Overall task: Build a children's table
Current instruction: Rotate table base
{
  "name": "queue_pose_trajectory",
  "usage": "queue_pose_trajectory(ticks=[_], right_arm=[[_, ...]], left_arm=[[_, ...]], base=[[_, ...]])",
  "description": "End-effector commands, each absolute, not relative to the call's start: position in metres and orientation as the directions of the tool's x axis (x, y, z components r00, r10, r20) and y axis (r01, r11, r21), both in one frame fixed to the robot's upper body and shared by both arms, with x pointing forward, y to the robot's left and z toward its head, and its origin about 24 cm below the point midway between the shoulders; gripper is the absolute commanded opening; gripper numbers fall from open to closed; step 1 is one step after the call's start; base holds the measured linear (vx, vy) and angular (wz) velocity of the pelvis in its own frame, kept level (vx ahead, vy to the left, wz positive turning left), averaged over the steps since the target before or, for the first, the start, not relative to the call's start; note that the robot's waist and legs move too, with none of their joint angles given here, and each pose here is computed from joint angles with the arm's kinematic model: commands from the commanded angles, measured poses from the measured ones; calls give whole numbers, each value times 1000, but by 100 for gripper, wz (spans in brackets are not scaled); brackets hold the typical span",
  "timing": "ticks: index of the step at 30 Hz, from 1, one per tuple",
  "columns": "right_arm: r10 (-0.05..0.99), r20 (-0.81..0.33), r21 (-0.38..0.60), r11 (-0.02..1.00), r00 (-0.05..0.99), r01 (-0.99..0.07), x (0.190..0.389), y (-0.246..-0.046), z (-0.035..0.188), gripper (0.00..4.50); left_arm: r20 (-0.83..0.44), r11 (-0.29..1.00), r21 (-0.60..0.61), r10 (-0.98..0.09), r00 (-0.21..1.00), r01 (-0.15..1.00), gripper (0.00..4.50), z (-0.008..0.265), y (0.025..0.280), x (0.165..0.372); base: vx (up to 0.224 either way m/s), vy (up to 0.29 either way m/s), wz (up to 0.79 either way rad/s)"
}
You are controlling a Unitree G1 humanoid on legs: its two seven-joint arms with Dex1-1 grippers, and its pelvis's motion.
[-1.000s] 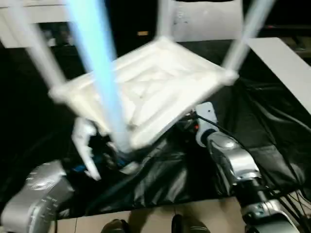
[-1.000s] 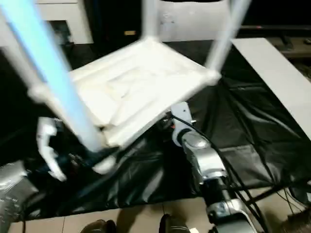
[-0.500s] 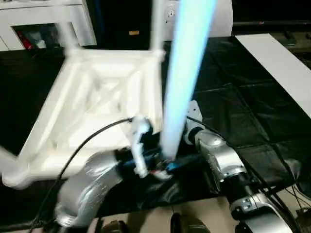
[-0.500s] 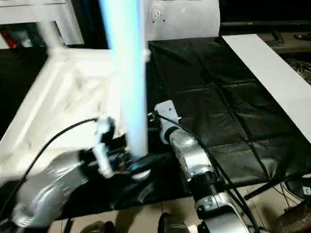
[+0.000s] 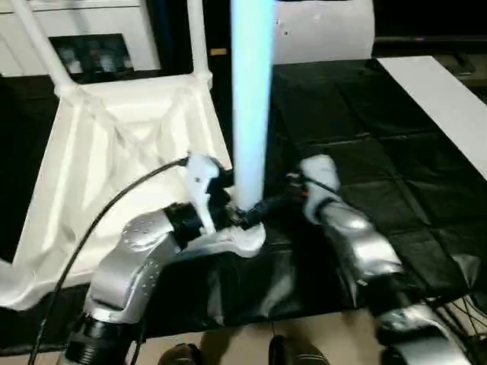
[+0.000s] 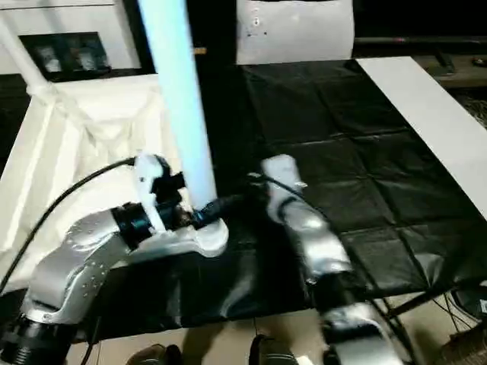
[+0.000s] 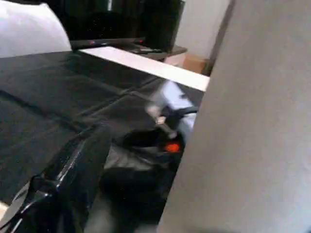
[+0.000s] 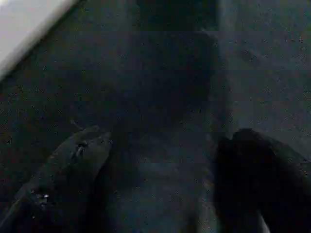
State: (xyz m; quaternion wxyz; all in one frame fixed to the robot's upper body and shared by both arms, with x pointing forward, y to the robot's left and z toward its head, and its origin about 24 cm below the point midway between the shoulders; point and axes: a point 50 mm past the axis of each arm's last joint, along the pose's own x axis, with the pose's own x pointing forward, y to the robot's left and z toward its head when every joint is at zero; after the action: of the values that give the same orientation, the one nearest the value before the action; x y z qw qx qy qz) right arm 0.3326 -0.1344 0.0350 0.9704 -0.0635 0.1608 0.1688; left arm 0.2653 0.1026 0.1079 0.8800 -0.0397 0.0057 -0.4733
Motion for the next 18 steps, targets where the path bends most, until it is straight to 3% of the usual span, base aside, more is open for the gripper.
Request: queue_pose_trajectory(ticks=[1,8,9,12,18], right_arm=[[316,-301,-62,935,900,-349,331,-144,41,450],[446,-238,-57,880,863,-471,313,-159,56,450],[480,-230,-52,863,847,-503,309,-159,59,450],[603,-232,-74,771,763,-632,292,-165,69,450],[709,-250,-84,662,659,-745,274,-171,80,450]], left_arm=[[7,512,-56,-858,513,857,445,107,103,258],[-160,406,-26,-904,397,914,445,91,123,243],[-196,399,-13,-900,389,917,417,88,128,243],[-325,384,28,-869,372,923,392,84,152,247],[-424,359,5,-845,327,933,352,84,169,249]], base=[[0,0,0],[0,0,0],[0,0,0],[0,0,0],[0,0,0]])
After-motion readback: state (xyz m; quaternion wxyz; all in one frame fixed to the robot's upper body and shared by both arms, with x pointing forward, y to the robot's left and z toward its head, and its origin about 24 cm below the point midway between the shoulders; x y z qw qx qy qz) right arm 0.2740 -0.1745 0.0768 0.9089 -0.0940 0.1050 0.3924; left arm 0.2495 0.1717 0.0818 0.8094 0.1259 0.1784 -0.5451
